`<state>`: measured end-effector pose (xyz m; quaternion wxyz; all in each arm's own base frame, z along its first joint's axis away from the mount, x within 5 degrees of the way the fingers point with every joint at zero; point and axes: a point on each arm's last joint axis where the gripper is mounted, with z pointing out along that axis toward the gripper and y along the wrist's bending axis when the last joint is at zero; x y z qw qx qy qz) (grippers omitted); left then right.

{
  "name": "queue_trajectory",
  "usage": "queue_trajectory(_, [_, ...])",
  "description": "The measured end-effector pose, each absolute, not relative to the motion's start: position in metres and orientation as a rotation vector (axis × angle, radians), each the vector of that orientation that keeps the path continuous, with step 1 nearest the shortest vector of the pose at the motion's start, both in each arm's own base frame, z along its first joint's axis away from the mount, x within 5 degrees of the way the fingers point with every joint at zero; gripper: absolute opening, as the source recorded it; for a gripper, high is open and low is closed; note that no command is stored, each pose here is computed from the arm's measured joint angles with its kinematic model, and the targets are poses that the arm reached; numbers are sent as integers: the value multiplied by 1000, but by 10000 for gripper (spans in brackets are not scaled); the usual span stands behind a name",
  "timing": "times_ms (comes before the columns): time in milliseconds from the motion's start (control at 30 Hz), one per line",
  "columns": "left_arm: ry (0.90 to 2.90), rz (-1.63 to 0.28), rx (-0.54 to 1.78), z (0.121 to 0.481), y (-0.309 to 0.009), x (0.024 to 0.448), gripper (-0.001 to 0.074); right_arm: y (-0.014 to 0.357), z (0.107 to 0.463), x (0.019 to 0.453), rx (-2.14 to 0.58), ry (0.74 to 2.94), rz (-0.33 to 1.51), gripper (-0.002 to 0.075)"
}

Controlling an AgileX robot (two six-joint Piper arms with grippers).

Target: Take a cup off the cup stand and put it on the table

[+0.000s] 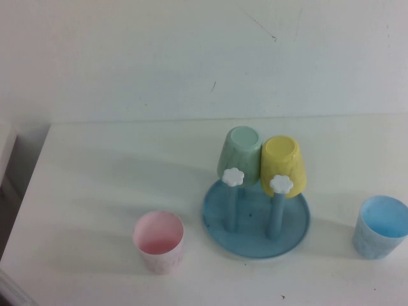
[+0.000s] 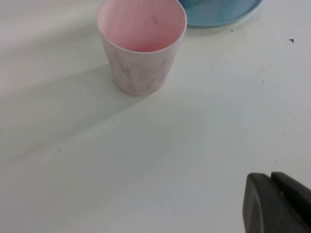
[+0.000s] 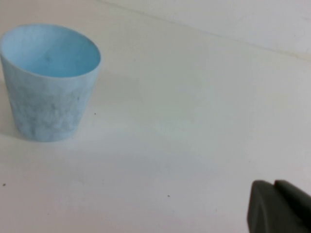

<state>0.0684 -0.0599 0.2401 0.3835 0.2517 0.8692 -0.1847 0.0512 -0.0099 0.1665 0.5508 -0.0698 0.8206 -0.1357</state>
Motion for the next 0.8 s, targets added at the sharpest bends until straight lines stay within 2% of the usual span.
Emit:
queue_trajectory(567, [2210, -442, 658, 240, -58, 68, -2, -10, 167, 51, -166, 1942, -321, -2])
queue_trajectory(733, [2125, -418, 586, 234, -49, 66, -2, -10, 167, 51, -168, 1941, -319, -2])
queue_trajectory(800, [2026, -392, 492, 227, -42, 67, -2, -10, 167, 51, -167, 1941, -320, -2])
